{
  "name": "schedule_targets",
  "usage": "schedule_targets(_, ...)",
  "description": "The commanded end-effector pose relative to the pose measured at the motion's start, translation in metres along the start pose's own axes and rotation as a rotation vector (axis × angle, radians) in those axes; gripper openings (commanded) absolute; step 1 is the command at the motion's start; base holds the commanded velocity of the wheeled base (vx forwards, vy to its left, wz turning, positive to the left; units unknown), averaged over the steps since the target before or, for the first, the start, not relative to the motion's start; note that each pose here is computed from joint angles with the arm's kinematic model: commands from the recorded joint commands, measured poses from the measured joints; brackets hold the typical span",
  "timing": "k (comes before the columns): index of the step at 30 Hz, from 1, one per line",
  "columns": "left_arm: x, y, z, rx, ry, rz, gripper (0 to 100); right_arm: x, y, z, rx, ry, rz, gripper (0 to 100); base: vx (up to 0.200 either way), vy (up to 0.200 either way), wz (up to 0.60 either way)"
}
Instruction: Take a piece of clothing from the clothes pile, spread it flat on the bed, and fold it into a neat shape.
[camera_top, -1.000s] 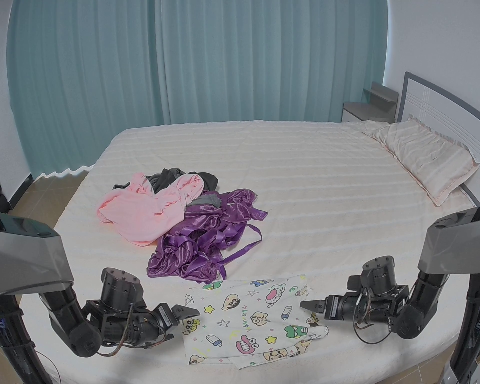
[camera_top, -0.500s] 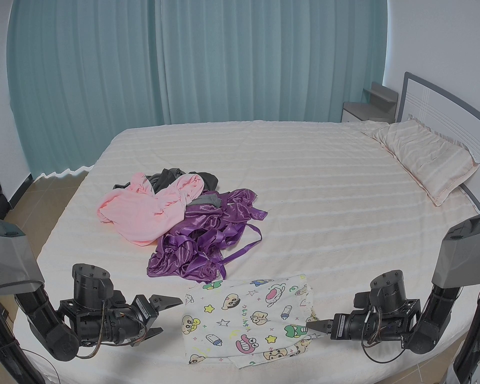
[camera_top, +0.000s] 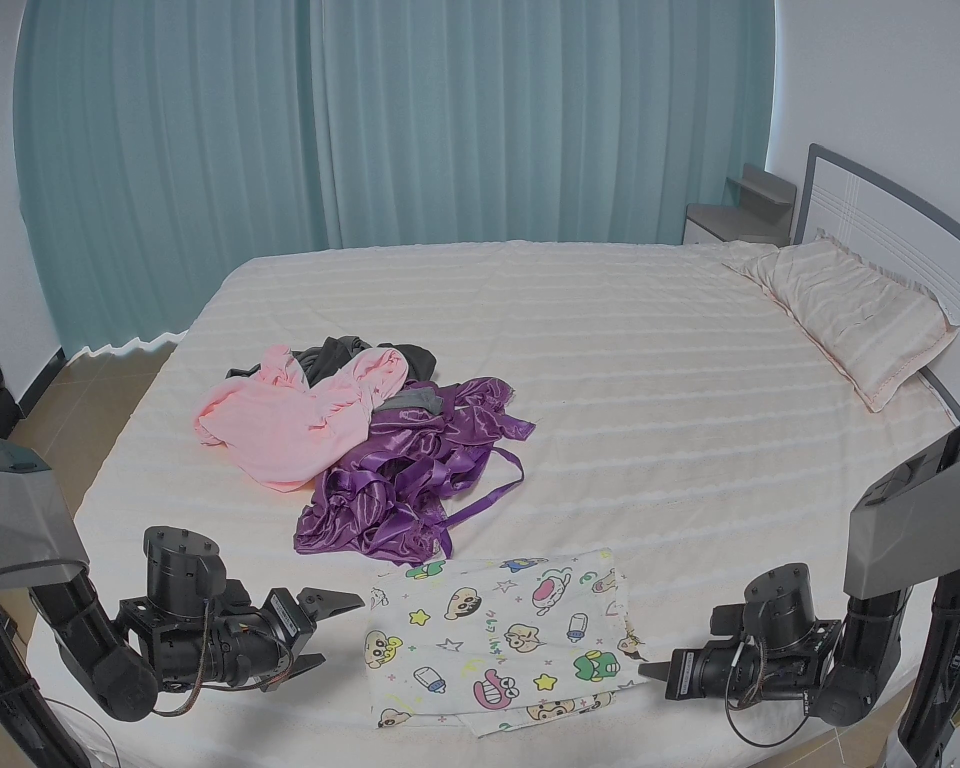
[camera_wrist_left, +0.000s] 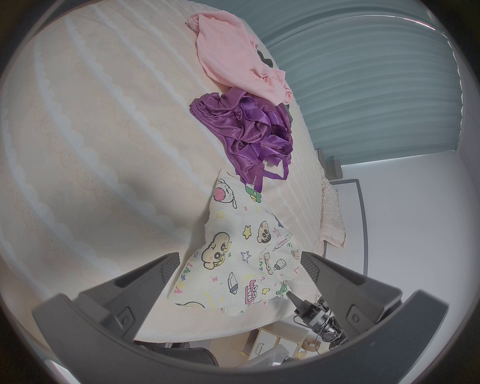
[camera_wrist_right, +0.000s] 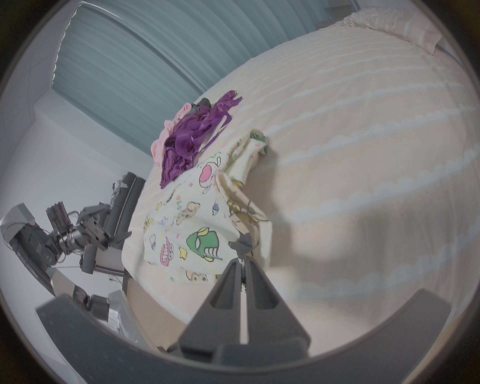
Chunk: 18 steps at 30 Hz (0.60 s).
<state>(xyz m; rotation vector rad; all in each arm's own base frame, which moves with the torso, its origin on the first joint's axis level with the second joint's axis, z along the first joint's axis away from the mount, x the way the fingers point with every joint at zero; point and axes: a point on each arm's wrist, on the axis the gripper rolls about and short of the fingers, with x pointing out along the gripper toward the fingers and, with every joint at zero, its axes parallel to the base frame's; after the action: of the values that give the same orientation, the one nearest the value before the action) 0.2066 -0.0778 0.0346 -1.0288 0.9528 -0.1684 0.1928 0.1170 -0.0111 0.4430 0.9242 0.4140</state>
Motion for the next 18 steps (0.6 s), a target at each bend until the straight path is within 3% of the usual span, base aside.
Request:
schedule_targets(1,0.0010,0.0011,-0.0001,-0.001,0.002,0.006,100,-0.0101,-0.0046,-0.0080,-0.014,0.031,-0.020,0,0.000,0.000,0.00)
schedule_targets(11,0.0012,0.0013,-0.0001,-0.002,0.003,0.007,100,-0.0109,-0.0093,-0.0153,-0.082,0.074,-0.045,0,0.000,0.000,0.00)
schedule_targets(12,0.0013,0.0012,-0.0004,-0.001,0.004,0.007,100,-0.0103,-0.0098,-0.0157,-0.088,0.077,-0.046,100,0.000,0.000,0.00)
schedule_targets(18,0.0009,0.0012,-0.0006,-0.001,0.004,0.007,100,-0.0147,-0.0075,-0.0137,-0.109,0.047,-0.034,100,0.000,0.000,0.00)
